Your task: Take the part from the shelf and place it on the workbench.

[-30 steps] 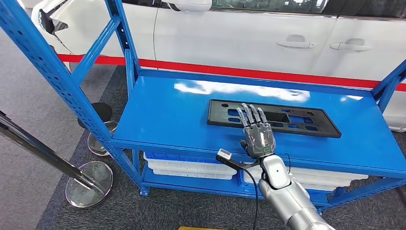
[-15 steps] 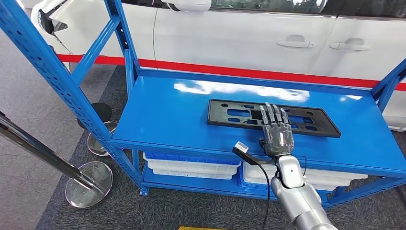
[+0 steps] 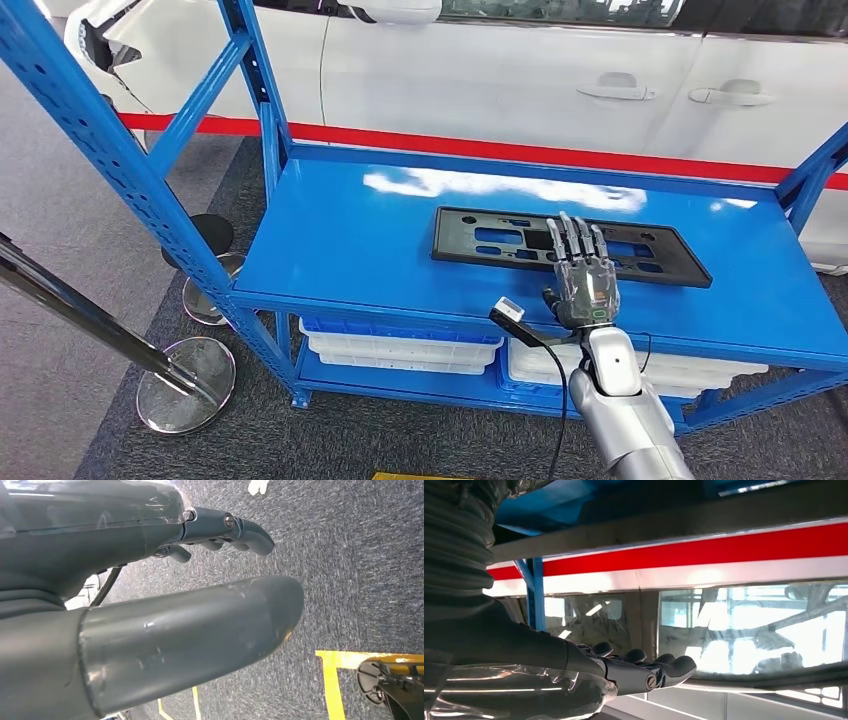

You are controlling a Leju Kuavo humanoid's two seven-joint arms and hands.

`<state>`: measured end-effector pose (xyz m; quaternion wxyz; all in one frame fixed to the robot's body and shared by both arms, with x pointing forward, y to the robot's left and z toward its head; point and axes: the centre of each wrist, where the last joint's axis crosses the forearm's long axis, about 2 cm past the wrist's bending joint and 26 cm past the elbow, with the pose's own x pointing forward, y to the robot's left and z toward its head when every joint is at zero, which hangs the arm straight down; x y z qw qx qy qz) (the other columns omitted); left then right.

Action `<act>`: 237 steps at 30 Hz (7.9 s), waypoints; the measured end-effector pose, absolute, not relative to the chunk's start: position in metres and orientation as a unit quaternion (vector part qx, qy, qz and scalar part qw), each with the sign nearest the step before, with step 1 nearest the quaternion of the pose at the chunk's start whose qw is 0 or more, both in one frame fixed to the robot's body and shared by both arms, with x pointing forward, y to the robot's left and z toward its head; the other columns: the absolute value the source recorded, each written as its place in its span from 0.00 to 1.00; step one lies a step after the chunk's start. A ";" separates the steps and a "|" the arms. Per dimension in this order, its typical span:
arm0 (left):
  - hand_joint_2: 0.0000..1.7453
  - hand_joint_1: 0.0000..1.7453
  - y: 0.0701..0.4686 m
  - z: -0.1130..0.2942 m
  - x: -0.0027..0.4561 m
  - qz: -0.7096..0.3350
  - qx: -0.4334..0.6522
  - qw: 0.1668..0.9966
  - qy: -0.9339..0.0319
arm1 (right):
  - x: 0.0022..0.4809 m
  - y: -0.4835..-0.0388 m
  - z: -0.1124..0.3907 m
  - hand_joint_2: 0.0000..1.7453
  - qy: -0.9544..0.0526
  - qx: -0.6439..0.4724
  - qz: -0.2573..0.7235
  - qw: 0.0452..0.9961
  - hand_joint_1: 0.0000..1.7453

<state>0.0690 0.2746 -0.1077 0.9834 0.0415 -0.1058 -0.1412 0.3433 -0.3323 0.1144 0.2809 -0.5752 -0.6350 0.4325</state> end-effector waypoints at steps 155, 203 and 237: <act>0.00 0.00 0.272 -0.104 0.088 -0.169 0.037 0.978 -0.120 | 0.386 -0.300 0.121 1.00 -0.586 -0.601 0.454 0.301 0.00; 0.00 0.00 0.272 -0.105 0.086 -0.159 0.035 0.978 -0.133 | 0.379 -0.322 0.120 1.00 -0.589 -0.599 0.450 0.301 1.00; 0.00 0.00 0.273 -0.106 0.078 -0.143 0.041 0.981 -0.126 | 0.339 -0.274 0.143 1.00 -0.776 -0.486 0.351 0.194 1.00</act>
